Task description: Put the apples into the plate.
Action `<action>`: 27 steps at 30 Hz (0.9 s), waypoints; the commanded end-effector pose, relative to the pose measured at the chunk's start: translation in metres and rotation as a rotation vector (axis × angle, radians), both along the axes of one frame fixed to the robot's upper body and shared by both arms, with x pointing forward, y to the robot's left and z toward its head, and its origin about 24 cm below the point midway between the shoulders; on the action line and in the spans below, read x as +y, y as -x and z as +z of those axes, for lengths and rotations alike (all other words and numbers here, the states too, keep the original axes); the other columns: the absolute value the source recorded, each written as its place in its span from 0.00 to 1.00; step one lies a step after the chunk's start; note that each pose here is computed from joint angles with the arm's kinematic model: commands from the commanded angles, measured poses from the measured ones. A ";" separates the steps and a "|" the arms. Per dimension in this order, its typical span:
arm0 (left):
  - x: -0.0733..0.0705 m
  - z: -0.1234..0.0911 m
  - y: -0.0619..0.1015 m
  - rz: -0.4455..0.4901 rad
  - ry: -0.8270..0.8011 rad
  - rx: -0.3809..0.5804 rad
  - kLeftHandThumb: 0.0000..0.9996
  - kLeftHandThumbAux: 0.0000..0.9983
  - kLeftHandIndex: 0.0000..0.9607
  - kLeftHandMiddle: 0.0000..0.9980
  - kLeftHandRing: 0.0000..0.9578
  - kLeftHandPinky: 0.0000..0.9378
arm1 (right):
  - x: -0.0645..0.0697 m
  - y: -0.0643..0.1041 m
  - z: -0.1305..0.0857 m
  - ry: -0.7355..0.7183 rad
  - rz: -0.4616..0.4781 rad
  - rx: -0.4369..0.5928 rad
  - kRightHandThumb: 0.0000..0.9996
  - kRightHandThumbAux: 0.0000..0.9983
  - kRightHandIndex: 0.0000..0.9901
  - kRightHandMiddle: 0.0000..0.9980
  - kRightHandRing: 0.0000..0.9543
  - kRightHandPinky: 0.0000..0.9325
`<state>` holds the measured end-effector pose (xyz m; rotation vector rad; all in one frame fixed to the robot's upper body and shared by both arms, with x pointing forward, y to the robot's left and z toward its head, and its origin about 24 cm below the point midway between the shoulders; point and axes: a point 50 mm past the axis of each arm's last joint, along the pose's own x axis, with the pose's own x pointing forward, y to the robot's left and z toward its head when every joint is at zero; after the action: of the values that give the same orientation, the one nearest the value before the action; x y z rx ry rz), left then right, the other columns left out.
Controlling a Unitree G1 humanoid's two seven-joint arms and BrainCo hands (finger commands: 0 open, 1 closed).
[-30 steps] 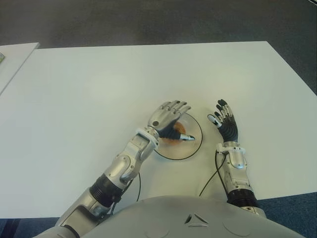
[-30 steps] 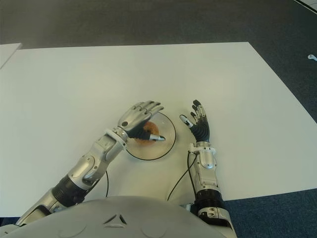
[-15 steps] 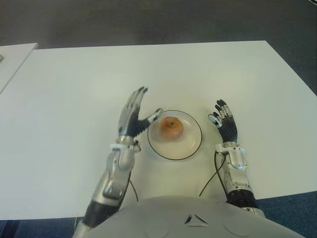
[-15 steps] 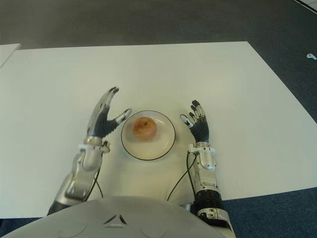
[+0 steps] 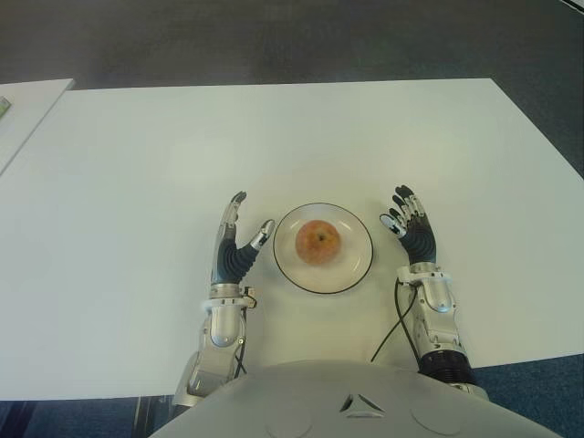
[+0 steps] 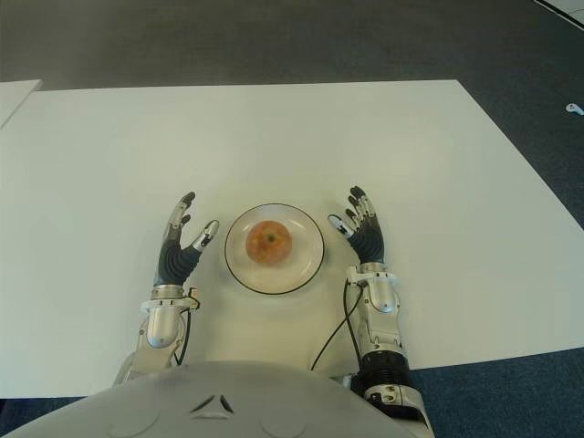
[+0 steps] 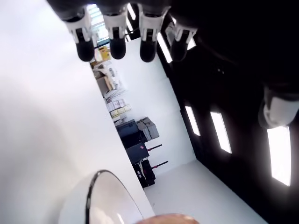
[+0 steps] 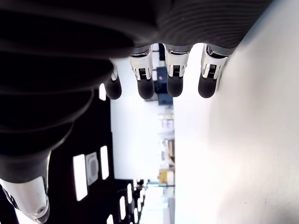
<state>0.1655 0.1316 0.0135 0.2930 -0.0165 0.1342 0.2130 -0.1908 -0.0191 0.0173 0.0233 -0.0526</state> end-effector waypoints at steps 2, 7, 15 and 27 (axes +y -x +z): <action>0.000 -0.016 0.000 -0.009 0.155 0.065 0.12 0.46 0.14 0.08 0.06 0.09 | -0.001 0.027 -0.034 -0.024 -0.028 0.206 0.16 0.63 0.00 0.00 0.00 0.00; -0.003 -0.020 0.004 -0.022 0.212 0.076 0.10 0.52 0.15 0.10 0.07 0.11 | -0.004 0.028 -0.033 -0.012 -0.026 0.194 0.15 0.62 0.00 0.00 0.00 0.00; -0.010 -0.023 0.011 -0.061 0.244 0.109 0.08 0.56 0.14 0.11 0.09 0.13 | -0.009 0.028 -0.029 -0.003 -0.031 0.184 0.14 0.63 0.01 0.00 0.00 0.00; -0.019 -0.061 0.013 -0.088 0.340 0.213 0.05 0.55 0.13 0.11 0.10 0.13 | -0.013 0.028 -0.023 -0.003 -0.014 0.166 0.16 0.62 0.02 0.02 0.00 0.01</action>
<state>0.1582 0.1150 -0.0255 -0.0018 0.1028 0.0356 0.2063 -0.1983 -0.0173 -0.0096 0.0345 -0.0426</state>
